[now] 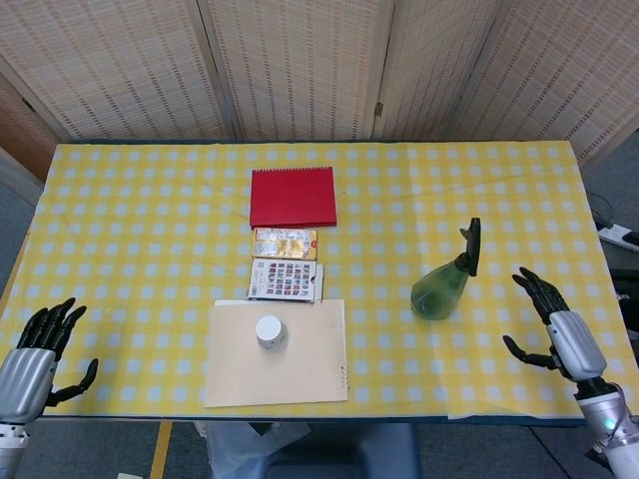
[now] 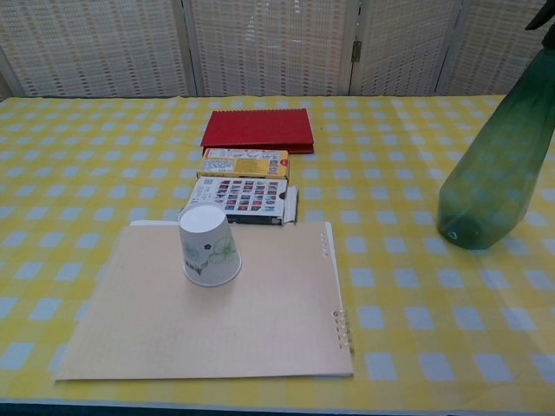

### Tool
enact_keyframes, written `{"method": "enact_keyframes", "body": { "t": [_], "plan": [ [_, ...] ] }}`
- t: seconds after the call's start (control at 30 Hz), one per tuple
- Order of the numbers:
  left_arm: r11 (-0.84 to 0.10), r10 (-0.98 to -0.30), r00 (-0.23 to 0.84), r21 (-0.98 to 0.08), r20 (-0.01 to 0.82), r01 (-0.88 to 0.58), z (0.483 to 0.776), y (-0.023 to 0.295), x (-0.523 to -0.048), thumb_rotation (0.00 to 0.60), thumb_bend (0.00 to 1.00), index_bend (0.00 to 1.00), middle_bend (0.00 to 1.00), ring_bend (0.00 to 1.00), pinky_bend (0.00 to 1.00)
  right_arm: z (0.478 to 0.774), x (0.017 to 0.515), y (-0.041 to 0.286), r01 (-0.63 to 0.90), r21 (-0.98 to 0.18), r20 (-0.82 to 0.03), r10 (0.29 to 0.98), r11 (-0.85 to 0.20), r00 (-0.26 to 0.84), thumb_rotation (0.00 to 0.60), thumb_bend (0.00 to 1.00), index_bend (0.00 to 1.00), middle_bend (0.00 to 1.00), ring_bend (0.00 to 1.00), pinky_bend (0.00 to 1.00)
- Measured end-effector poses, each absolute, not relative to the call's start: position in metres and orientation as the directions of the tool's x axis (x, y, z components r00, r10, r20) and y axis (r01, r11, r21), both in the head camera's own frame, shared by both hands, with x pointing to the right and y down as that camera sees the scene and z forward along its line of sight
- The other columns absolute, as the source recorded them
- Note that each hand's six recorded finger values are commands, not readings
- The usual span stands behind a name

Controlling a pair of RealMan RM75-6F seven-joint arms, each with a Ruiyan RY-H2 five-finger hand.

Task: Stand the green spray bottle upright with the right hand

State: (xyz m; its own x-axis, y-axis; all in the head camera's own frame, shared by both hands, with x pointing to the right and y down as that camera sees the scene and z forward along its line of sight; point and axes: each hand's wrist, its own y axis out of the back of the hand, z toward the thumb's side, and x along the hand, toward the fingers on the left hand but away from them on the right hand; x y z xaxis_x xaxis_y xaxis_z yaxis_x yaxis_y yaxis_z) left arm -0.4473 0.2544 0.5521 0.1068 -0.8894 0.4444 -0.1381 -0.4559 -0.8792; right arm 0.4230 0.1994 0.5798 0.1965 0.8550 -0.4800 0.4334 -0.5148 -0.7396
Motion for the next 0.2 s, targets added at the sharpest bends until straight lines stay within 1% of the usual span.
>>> {"method": "enact_keyframes", "body": {
  "t": [0.1,0.2],
  "plan": [
    [-0.452,-0.891,0.110,-0.882,0.440,-0.132,0.551,0.255,-0.446,0.331,0.48,0.00,0.03,0.02,0.00,0.573,0.436,0.211,0.243,-0.825,-0.496,0.860,-0.510,0.122,0.600,0.38,0.00,0.00,0.00,0.00],
    [-0.448,-0.893,0.112,-0.884,0.436,-0.133,0.550,0.256,-0.445,0.330,0.48,0.00,0.03,0.02,0.00,0.564,0.444,0.223,0.070,-0.861,-0.502,0.863,-0.505,0.053,0.600,0.38,0.00,0.00,0.00,0.00]
  ]
}}
